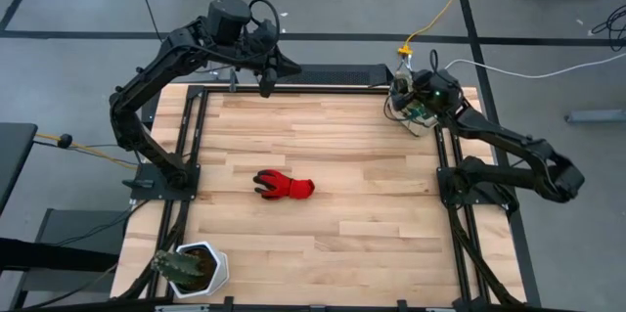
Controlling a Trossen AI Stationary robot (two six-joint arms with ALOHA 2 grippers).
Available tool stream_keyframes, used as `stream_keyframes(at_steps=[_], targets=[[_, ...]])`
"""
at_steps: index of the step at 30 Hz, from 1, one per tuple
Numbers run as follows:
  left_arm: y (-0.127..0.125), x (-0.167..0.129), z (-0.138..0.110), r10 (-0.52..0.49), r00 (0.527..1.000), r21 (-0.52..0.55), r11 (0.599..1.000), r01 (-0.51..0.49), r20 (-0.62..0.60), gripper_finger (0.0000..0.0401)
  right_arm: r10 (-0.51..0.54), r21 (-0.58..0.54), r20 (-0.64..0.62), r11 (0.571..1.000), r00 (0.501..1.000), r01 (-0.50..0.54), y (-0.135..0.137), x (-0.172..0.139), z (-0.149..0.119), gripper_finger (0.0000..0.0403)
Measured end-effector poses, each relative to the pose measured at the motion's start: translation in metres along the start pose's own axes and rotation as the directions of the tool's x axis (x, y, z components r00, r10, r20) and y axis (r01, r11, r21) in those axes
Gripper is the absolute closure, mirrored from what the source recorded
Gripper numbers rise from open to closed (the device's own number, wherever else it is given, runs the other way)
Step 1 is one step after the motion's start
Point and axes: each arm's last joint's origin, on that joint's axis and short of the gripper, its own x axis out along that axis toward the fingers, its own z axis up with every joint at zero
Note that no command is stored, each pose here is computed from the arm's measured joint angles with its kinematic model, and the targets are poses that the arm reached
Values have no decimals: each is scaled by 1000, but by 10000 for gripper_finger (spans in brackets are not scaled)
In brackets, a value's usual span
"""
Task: Pick & Place Garden tools in Gardening bag
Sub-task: Put the red gloves scissors into the gardening bag
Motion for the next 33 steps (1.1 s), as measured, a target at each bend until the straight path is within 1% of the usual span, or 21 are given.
stream_keyframes(at_steps=[6,15,19,28,31,33], targets=[[1,0,0,22,1000,0,1000,-22,1,399,62,0,45,998,997,-62,0,-7,5,165],[1,0,0,34,999,0,999,-34,1,399,55,11,105,998,993,-56,-5,-20,15,165],[1,0,0,34,999,0,999,-34,2,399,51,17,134,998,990,-54,-7,-25,29,165],[1,0,0,34,999,-5,999,-34,3,399,88,18,187,996,978,-93,-15,-40,72,165],[1,0,1,34,999,-34,999,-34,7,399,97,16,189,995,977,-102,-17,-45,81,165],[1,0,1,34,999,-33,999,-34,12,399,114,13,188,993,976,-118,-17,-47,85,165]])
